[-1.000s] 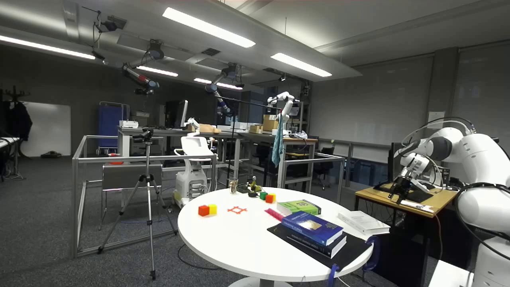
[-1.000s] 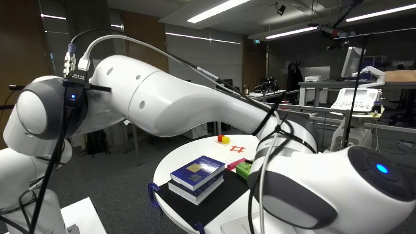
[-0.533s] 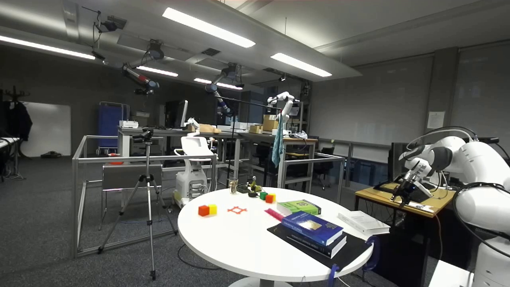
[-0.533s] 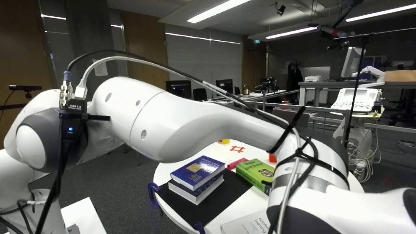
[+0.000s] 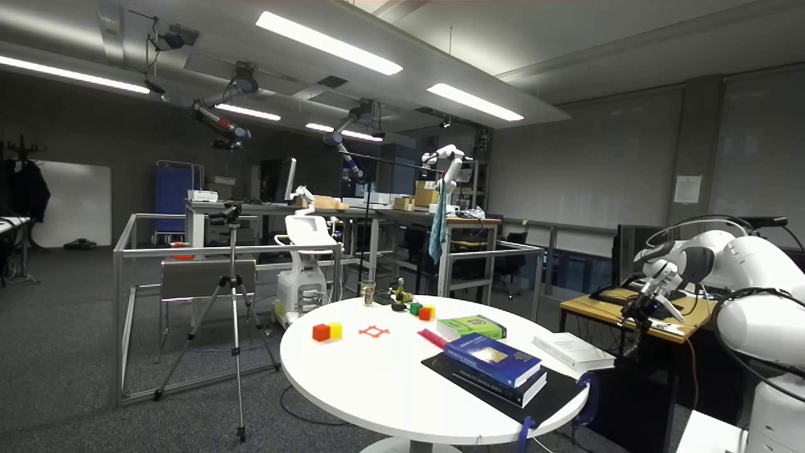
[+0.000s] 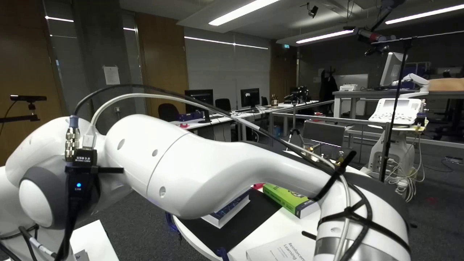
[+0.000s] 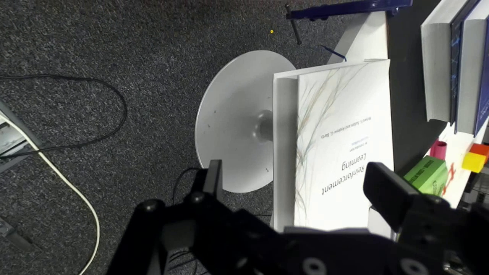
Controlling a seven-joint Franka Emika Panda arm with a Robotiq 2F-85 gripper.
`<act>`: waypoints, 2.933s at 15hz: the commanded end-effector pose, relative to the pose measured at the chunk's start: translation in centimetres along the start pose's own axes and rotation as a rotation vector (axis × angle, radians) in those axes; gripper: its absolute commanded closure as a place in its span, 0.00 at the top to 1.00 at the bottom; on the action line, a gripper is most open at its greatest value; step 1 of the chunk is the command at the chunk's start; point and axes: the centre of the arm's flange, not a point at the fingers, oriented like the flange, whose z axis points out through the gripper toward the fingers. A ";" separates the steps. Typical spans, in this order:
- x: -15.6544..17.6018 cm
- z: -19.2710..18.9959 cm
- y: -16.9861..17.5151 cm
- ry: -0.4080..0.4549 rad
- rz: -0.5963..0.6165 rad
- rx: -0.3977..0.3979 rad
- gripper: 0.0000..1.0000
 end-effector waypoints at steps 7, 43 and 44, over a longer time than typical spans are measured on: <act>2.1 4.6 1.9 0.053 0.055 0.098 1.00; 1.7 11.8 3.9 0.017 0.140 0.347 1.00; 1.6 12.0 4.0 0.021 0.141 0.361 1.00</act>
